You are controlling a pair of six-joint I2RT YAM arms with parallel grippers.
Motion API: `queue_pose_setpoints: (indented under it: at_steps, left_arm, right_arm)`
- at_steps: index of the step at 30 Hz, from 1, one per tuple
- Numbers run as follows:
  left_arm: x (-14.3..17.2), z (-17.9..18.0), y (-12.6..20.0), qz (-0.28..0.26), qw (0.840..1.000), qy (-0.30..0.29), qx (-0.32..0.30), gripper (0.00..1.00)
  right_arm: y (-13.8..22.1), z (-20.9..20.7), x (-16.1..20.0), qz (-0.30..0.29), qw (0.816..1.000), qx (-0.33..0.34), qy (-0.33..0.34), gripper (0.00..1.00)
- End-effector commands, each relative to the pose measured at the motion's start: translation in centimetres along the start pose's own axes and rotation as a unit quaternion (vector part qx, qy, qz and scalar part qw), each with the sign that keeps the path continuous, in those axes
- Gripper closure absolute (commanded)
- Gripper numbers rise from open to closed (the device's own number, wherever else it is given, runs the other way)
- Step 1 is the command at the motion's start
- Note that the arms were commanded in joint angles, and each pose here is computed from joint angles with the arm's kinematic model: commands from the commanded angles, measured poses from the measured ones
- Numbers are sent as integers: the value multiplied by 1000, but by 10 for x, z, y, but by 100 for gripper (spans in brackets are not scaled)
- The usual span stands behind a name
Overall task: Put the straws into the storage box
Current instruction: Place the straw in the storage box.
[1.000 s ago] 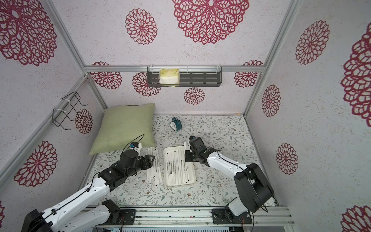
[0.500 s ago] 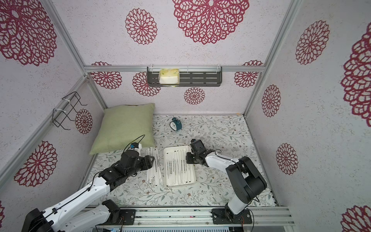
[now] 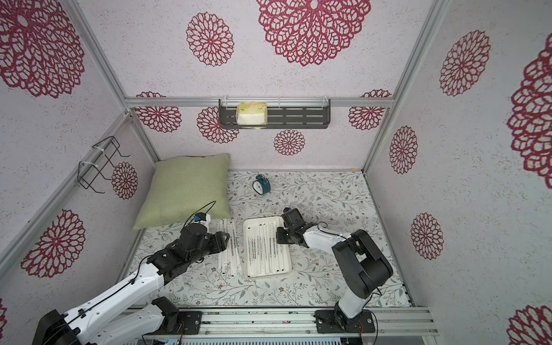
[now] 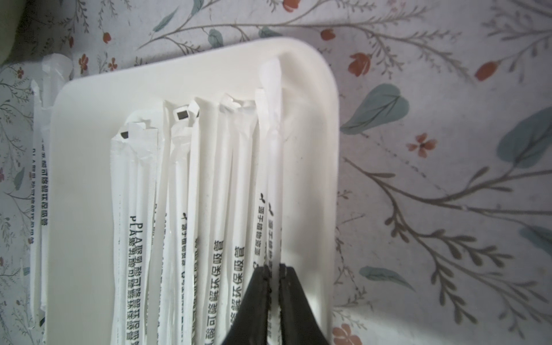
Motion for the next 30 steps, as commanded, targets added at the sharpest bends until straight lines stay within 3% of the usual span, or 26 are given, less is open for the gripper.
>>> queue_pose_setpoints:
  at_steps: [1,18,30]
  left_arm:
    - [0,4,1,-5,1000,0,-4,36]
    - [-2,9,8,-21,1000,-1,-7,36]
    - [-2,8,6,-19,1000,-2,-5,36]
  right_arm:
    - [-3,-4,-6,-4,1000,22,1,86]
    - [-6,0,-10,-6,998,66,3,85]
    - [14,5,-21,-26,992,121,10,74]
Point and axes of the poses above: each gripper's point midway between its finger pads, its own y axis back along the fingers, its own z axis along the line the jaws close on, x = y × z, the point moved 4 cm from there along y, back along the fingers, and after that the axes turned 14 degrees about y, right-handed, at the moved point
